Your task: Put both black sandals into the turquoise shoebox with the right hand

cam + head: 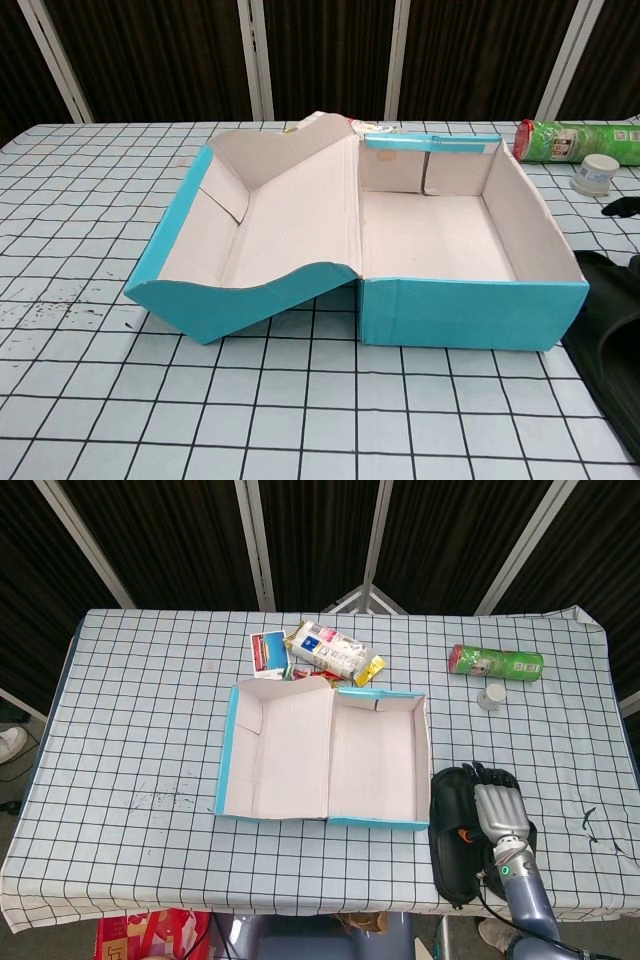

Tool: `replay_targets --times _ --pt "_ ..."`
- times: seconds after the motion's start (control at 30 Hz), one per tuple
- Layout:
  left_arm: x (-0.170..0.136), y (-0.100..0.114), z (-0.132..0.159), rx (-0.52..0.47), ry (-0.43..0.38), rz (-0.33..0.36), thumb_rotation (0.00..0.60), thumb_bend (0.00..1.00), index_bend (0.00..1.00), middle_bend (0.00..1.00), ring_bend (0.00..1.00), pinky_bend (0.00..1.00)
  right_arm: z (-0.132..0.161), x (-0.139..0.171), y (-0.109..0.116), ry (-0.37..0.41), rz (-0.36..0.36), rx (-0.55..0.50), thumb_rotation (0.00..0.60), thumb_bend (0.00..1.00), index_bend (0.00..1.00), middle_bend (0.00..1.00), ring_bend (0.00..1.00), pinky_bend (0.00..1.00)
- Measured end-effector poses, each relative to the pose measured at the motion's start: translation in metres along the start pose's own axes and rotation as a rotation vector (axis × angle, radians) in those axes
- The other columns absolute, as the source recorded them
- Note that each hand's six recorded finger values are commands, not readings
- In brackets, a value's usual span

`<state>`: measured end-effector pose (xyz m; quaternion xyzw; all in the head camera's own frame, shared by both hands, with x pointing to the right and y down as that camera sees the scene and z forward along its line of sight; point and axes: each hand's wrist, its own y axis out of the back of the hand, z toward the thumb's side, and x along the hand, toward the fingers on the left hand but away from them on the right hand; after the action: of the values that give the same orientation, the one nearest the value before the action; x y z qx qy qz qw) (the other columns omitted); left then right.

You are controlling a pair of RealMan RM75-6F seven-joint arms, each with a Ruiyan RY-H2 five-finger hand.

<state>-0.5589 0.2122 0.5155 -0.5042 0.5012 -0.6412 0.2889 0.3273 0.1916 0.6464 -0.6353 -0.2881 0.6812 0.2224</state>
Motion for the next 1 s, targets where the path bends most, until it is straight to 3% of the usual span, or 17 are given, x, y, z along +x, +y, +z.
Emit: replay_targets --times 0.47,1.0 --pt "0.002 -0.002 -0.001 0.005 0.008 -0.008 0.6 0.37 0.13 0.04 0.0 0.09 0.013 -0.025 0.001 -0.01 0.108 0.113 0.6 0.1 0.03 0.08 0.09 0.02" --pt "0.004 -0.005 0.0 0.016 0.01 -0.015 0.6 0.37 0.13 0.04 0.0 0.09 0.01 -0.04 -0.002 -0.049 0.243 0.151 0.6 0.1 0.07 0.15 0.09 0.01"
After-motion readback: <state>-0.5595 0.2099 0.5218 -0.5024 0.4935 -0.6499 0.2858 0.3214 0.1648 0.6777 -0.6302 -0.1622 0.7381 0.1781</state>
